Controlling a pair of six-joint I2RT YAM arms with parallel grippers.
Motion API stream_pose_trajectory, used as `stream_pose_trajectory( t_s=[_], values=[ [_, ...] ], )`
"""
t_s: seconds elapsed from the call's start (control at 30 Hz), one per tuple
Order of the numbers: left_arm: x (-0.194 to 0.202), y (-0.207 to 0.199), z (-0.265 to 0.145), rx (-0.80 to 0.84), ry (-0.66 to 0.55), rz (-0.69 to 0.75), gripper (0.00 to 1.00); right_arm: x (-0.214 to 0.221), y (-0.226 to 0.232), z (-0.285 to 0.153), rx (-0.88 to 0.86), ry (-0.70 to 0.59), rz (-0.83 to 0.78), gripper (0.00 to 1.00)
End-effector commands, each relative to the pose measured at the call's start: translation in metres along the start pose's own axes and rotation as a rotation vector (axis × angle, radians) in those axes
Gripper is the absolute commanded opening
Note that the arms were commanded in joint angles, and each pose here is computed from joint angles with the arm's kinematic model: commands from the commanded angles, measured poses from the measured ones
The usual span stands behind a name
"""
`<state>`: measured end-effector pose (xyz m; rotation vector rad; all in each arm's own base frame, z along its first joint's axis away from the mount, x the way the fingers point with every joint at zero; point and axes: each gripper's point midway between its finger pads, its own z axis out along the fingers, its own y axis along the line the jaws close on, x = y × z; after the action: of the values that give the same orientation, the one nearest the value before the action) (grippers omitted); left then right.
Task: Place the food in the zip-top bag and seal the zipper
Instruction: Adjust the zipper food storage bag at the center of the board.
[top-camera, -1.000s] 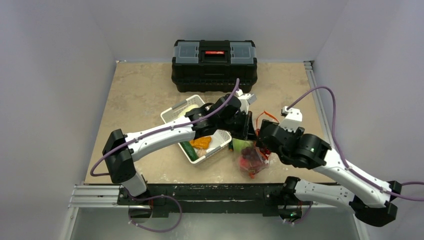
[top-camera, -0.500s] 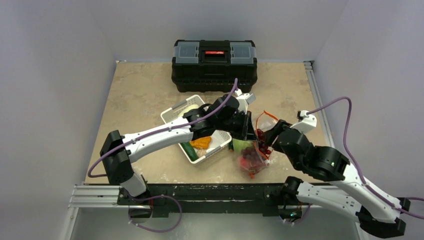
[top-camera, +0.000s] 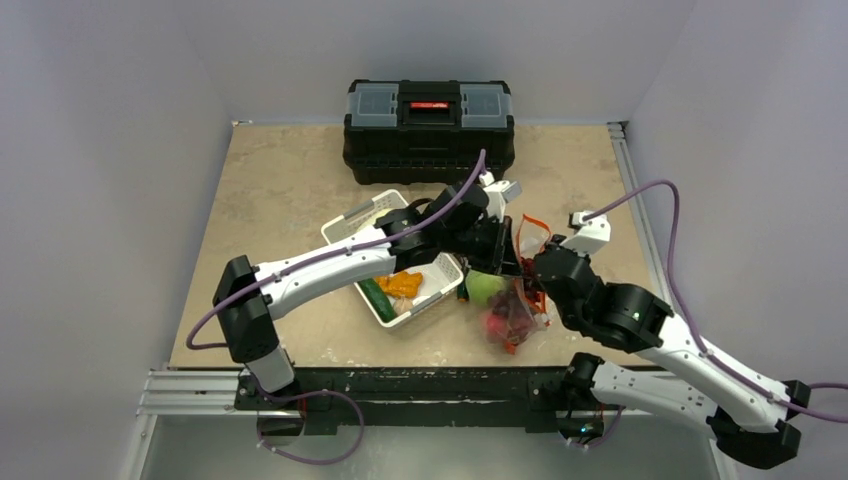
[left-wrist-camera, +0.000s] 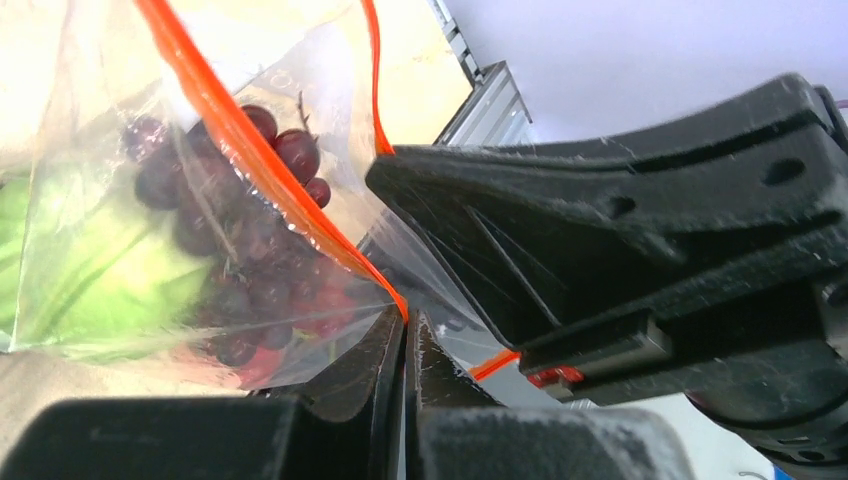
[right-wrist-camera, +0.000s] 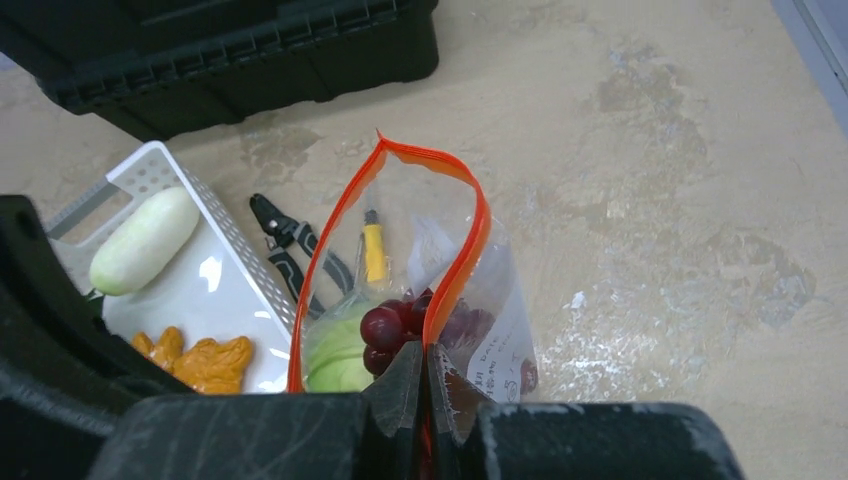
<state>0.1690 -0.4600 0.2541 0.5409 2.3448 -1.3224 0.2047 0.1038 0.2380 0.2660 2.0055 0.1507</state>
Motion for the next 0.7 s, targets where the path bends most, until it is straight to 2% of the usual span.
stream_pose_trajectory(
  t_s=[0.0, 0.17, 0.33, 0.5, 0.67],
  values=[
    [-0.029, -0.044, -0.007, 0.099, -0.024, 0.085, 0.0, -0.039, 0.004, -0.018, -0.098, -0.115, 0.074, 0.0],
    [-0.035, -0.048, 0.007, 0.091, 0.03, 0.131, 0.0, -0.054, 0.006, -0.033, -0.185, -0.144, 0.108, 0.0],
    [-0.025, -0.023, 0.015, 0.019, 0.081, 0.18, 0.0, -0.03, 0.02, -0.023, -0.225, -0.085, 0.122, 0.0],
    [-0.013, 0.001, 0.009, 0.012, 0.099, 0.178, 0.13, -0.016, 0.032, -0.015, -0.247, -0.054, 0.207, 0.0],
    [-0.009, 0.011, -0.004, 0.005, 0.065, 0.168, 0.38, -0.008, 0.041, -0.012, -0.274, -0.029, 0.306, 0.0]
  ],
)
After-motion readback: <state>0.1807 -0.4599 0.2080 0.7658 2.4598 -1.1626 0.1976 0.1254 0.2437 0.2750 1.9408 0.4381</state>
